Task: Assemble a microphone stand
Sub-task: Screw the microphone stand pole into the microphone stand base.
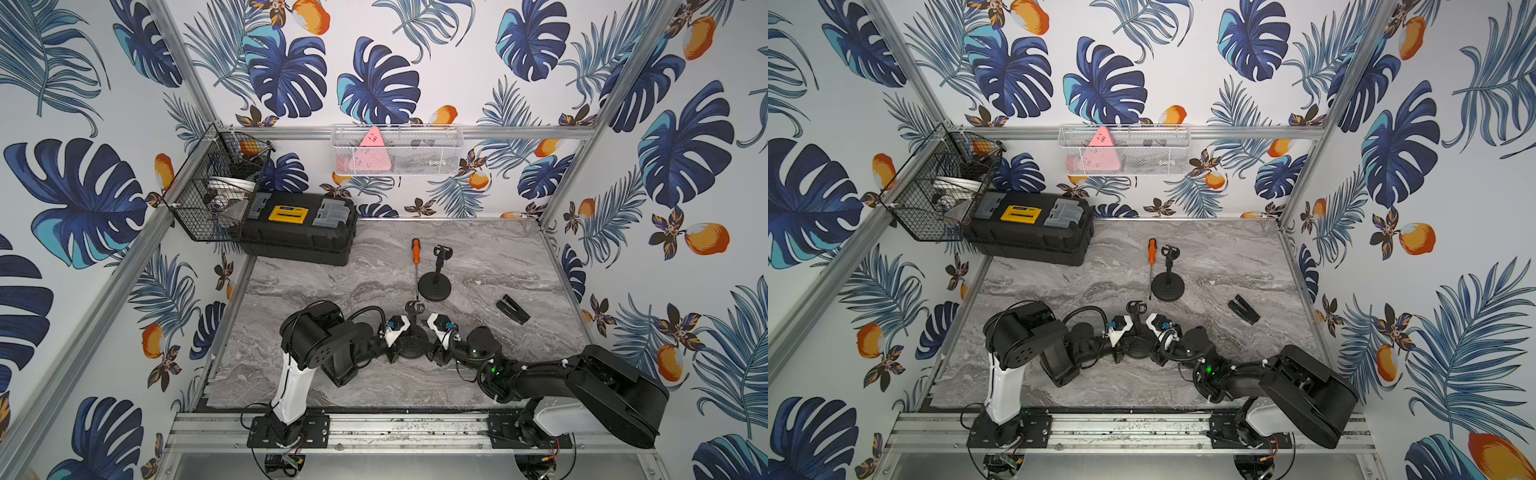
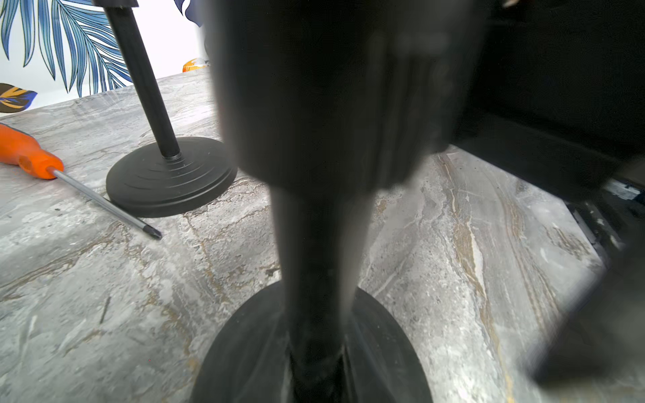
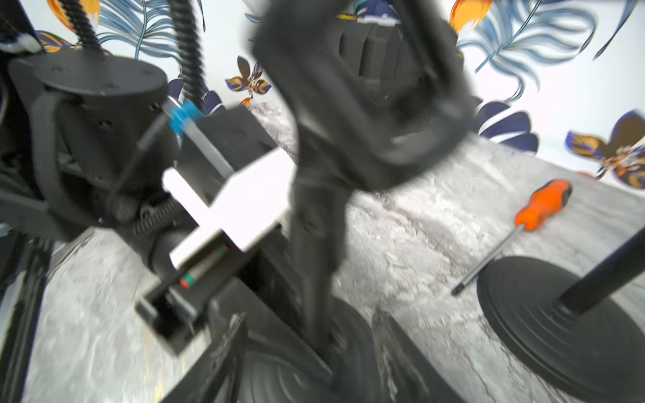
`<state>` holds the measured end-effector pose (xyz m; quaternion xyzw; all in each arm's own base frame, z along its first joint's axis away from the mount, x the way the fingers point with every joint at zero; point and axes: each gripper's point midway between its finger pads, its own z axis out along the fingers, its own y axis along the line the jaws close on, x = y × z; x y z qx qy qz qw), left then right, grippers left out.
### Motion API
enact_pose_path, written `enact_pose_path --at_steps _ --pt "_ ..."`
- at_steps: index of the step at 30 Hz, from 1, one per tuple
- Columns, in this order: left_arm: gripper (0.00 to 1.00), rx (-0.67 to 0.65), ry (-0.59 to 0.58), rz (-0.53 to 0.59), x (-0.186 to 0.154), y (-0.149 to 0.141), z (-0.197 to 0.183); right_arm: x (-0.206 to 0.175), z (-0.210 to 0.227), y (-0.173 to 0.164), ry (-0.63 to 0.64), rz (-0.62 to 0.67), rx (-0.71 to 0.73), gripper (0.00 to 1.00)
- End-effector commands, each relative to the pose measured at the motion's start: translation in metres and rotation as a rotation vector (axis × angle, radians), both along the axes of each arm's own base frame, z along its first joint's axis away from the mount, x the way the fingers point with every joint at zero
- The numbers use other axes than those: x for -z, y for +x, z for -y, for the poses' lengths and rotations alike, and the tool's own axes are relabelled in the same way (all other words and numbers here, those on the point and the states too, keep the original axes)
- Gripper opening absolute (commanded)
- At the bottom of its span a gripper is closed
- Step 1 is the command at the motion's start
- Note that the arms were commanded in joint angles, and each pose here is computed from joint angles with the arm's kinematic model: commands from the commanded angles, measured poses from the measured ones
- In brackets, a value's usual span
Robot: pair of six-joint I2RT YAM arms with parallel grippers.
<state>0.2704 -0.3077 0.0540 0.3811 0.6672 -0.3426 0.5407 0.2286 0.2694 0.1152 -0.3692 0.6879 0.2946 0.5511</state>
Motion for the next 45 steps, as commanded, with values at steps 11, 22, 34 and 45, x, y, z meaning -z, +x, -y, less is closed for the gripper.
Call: enact_pose_path --at_steps 11,22,34,45 --pt "0.11 0.012 0.019 -0.008 0.007 -0.002 0.002 -0.002 -0.010 -0.007 0.037 -0.057 -0.315 0.53" --pt "0.11 0.018 0.018 -0.003 0.006 -0.004 0.003 0.002 -0.022 0.003 0.017 -0.057 -0.427 0.48" --pt "0.10 0.021 0.022 -0.008 0.008 -0.004 0.004 0.006 -0.033 0.018 0.038 -0.068 -0.445 0.36" --pt "0.11 0.018 0.021 -0.009 0.008 -0.004 0.004 0.009 -0.033 0.012 0.053 -0.075 -0.468 0.05"
